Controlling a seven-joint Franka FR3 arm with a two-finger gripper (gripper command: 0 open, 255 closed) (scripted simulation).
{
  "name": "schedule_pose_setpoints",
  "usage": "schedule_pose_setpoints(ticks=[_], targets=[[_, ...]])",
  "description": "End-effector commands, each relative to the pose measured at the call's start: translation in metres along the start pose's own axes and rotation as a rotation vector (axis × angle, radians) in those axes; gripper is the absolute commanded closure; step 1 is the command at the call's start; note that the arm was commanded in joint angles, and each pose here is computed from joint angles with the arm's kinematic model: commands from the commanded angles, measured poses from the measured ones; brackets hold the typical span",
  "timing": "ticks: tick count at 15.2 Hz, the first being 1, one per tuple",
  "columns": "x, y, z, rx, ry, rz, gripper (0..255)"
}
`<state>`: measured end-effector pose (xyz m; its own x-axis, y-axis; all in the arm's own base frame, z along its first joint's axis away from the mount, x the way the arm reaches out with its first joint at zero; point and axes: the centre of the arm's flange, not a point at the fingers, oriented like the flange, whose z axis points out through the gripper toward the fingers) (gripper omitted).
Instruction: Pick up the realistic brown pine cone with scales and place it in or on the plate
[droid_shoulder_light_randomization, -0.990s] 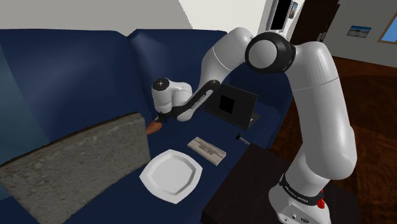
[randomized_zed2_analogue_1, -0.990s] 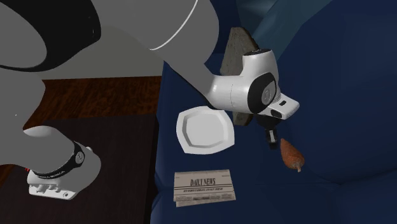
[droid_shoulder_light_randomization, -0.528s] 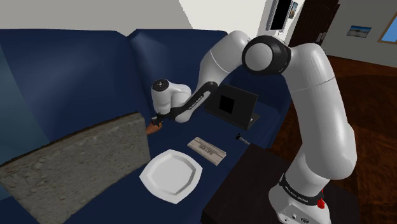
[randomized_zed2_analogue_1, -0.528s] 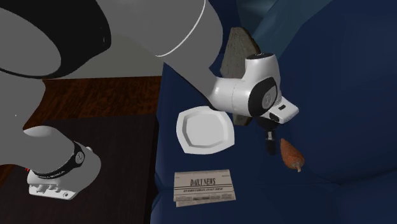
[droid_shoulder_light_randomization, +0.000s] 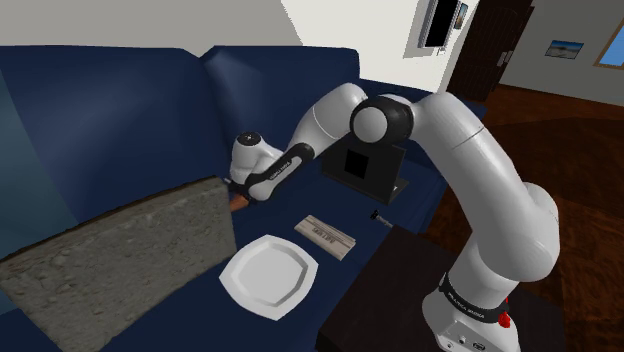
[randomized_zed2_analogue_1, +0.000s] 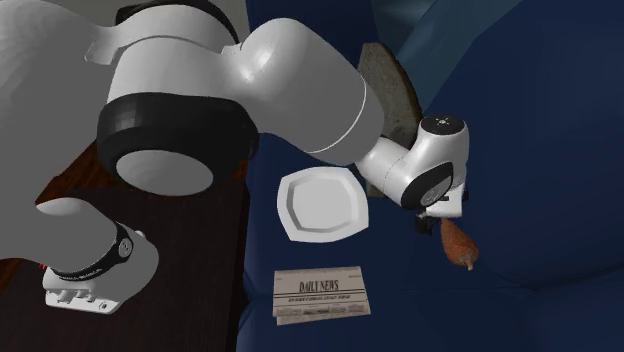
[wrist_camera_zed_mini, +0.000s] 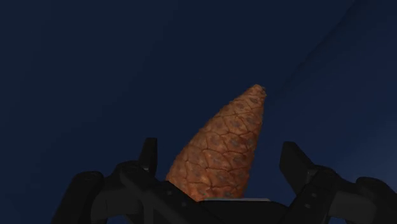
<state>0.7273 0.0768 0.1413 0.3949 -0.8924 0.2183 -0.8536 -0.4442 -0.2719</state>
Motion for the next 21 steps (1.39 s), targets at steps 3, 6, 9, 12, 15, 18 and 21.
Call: schedule_pose_setpoints(ticks=[3, 6, 9, 12, 15, 18, 21], targets=[[0.006, -0.012, 0.025, 0.047, -0.037, 0.203, 0], [0.006, -0.013, 0.041, 0.047, -0.037, 0.203, 0], [0.006, -0.013, 0.054, 0.047, -0.037, 0.203, 0], [0.005, -0.013, 0.054, 0.047, -0.037, 0.203, 0], [0.006, -0.013, 0.054, 0.047, -0.037, 0.203, 0], [0.006, -0.013, 0.054, 0.047, -0.037, 0.203, 255], [0.006, -0.014, 0.054, 0.047, -0.037, 0.203, 255]])
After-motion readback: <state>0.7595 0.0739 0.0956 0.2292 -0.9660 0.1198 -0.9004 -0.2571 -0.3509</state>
